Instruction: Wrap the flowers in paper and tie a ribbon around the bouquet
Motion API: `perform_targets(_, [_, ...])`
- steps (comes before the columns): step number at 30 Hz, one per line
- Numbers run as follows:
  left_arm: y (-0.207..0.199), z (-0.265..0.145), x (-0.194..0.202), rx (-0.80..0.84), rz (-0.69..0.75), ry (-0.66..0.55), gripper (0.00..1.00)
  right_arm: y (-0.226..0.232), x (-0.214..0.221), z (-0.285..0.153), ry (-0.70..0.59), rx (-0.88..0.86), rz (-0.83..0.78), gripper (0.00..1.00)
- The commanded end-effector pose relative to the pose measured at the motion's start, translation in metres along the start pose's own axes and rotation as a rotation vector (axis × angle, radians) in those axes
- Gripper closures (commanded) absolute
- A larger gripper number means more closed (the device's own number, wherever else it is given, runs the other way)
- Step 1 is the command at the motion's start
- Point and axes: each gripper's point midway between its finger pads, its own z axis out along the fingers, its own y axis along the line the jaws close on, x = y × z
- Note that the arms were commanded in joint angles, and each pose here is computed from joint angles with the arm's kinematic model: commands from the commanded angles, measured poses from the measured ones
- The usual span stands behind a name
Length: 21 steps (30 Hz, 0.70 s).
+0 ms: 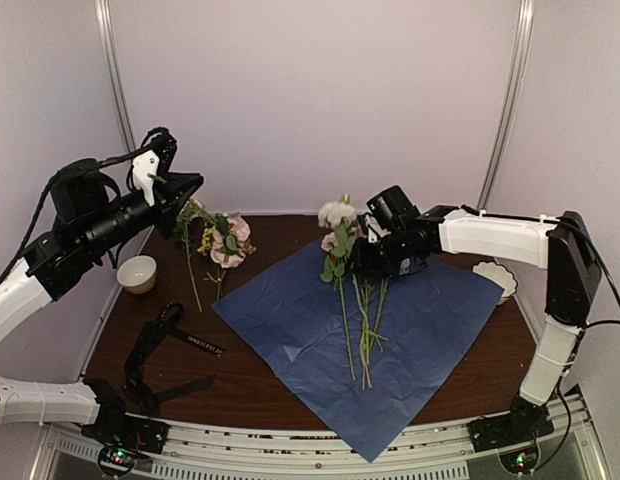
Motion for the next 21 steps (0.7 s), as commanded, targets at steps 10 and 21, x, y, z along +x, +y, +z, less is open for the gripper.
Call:
perform_targets(10, [0.002,0.024,-0.048,0.049,-0.149,-0.192,1.00,0.136,-0.026,-0.097,-0.368,-0.329,-0.479,0.47])
perform_targets(21, [-0.048,0.037,-0.087,0.363,-0.400,-0.342,1.00,0.206,-0.031,-0.158,-0.805,-0.313,-1.010,0.34])
